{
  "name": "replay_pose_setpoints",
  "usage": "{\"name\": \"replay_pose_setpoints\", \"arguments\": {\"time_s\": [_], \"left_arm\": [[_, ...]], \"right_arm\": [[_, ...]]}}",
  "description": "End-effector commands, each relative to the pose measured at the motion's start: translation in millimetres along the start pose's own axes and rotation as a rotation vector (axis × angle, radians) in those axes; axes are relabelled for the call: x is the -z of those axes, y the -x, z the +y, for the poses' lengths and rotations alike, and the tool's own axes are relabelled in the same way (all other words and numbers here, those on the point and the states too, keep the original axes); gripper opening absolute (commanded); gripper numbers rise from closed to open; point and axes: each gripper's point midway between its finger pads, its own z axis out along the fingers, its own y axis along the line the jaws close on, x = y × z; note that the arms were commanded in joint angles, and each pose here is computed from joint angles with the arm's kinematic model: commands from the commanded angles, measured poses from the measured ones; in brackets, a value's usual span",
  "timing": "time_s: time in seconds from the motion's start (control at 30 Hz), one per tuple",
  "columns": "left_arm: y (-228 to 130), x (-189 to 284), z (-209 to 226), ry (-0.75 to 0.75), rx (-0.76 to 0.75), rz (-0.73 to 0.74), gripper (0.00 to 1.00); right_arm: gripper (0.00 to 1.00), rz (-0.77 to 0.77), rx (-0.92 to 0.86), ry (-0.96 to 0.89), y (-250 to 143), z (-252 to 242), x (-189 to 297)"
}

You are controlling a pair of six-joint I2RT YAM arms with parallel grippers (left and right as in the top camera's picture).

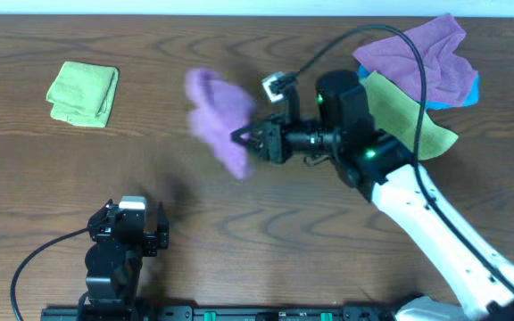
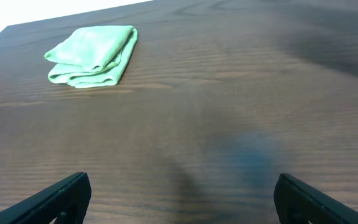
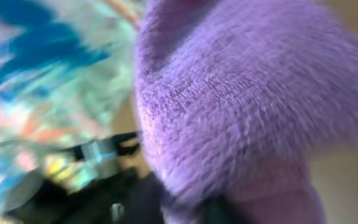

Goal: Fold the cloth
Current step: 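Drag the purple cloth with the right gripper toward table center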

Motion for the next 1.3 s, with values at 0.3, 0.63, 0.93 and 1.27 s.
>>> {"name": "replay_pose_setpoints", "arguments": {"time_s": [0.3,0.63,0.93,1.27], "left_arm": [[-7,-3,0,0.004,-0.012,0.013,0.95],[-7,-3,0,0.004,-0.012,0.013,0.95],[-7,-3,0,0.004,-0.012,0.013,0.95],[-7,-3,0,0.004,-0.012,0.013,0.95]], "right_arm": [[0.99,0.097,-0.257,-0.668,-50,-122,66],[0.99,0.384,0.055,-0.587,-98,-118,2],[0.78,0.556,0.044,-0.353,-151,-96,-60],[0.7,0.534,0.1,-0.266,-168,-84,-121]]}}
